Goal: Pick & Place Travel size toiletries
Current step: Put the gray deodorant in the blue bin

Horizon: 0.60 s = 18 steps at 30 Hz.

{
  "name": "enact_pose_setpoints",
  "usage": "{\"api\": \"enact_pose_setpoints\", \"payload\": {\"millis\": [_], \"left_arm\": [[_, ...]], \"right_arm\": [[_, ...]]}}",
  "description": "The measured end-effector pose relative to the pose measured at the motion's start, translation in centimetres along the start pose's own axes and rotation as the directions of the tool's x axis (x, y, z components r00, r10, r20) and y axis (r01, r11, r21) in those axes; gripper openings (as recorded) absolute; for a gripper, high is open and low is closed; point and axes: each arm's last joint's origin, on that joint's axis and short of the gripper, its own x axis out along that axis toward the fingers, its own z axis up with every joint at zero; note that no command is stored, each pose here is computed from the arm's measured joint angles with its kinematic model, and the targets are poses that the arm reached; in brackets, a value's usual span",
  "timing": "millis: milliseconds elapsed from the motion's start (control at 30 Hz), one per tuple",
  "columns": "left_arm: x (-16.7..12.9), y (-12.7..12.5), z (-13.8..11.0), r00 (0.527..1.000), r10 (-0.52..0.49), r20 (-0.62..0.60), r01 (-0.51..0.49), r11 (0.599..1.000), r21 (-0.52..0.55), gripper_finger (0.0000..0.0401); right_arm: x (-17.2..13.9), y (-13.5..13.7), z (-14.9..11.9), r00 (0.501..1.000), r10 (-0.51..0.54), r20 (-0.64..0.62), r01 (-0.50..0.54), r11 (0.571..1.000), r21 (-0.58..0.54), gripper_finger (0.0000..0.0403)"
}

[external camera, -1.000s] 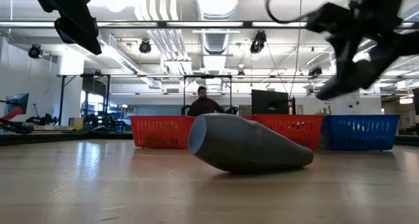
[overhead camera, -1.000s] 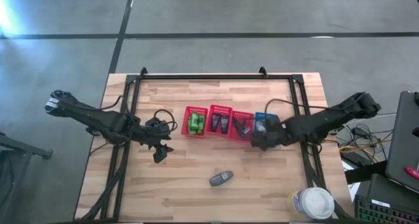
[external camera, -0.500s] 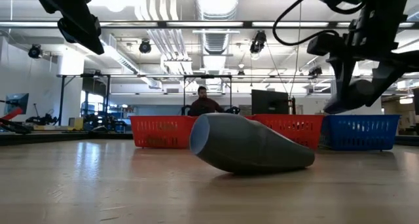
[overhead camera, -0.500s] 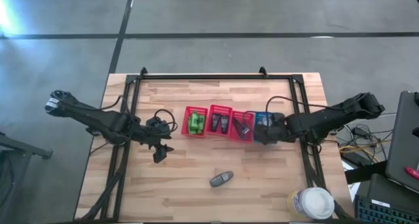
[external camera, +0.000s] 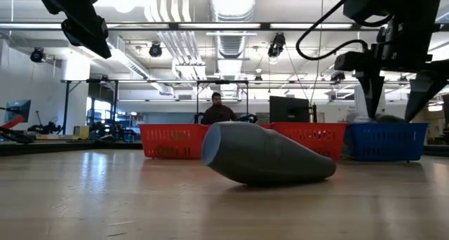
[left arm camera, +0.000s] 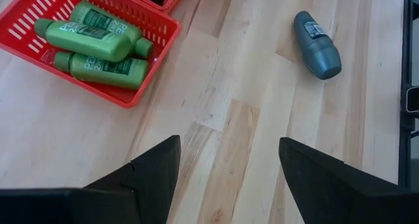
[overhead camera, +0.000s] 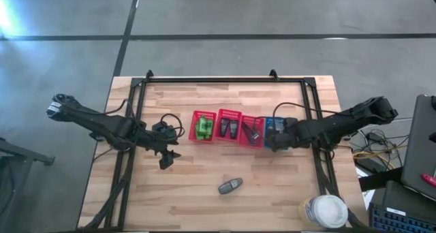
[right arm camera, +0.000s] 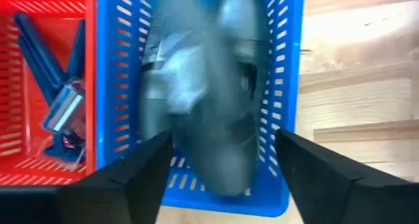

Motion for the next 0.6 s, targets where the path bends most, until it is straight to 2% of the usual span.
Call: {"api": "enact_pose_setpoints", "payload": {"millis": [133, 233, 300, 367, 400, 433, 500, 600], "left_arm": [[0.0, 0.0, 0.0, 1.0, 0.001, -0.001, -0.001, 1.0, -0.004, 0.0264], [0.0, 0.0, 0.0, 1.0, 0.0, 0.0, 0.0, 1.0, -0.009, 0.0264], [0.0, 0.0, 0.0, 1.0, 0.0, 0.0, 0.0, 1.0, -0.014, 0.0264], [0.0, 0.0, 0.0, 1.0, 0.0, 0.0, 0.0, 1.0, -0.018, 0.0264], [0.0, 0.0, 0.0, 1.0, 0.0, 0.0, 0.0, 1.0, -0.018, 0.0264], [0.0, 0.0, 0.0, 1.0, 0.0, 0.0, 0.0, 1.0, -0.017, 0.0264], [0.0, 0.0, 0.0, 1.0, 0.0, 0.0, 0.0, 1.0, -0.007, 0.0264], [0.0, 0.0, 0.0, 1.0, 0.0, 0.0, 0.0, 1.0, 0.005, 0.0264]], "right_arm": [[0.1, 0.1, -0.1, 1.0, -0.013, -0.007, 0.013, 1.0, -0.024, 0.0306], [-0.7, 0.6, -0.1, 1.0, 0.017, -0.023, -0.019, 0.996, -0.091, 0.0331], [-1.9, 1.2, -0.2, 0.998, 0.059, -0.039, -0.065, 0.98, -0.186, 0.0344], [-3.4, 2.2, -0.4, 0.988, 0.135, -0.069, -0.151, 0.925, -0.348, 0.0354], [-4.2, 2.9, -0.7, 0.976, 0.19, -0.103, -0.216, 0.864, -0.454, 0.0356], [-4.9, 3.6, -1.2, 0.955, 0.247, -0.166, -0.297, 0.775, -0.558, 0.0357], [-5.9, 5.3, -2.5, 0.89, 0.338, -0.307, -0.451, 0.548, -0.705, 0.0355], [-6.2, 7.5, -5.2, 0.825, 0.354, -0.44, -0.522, 0.18, -0.834, 0.0346]]}}
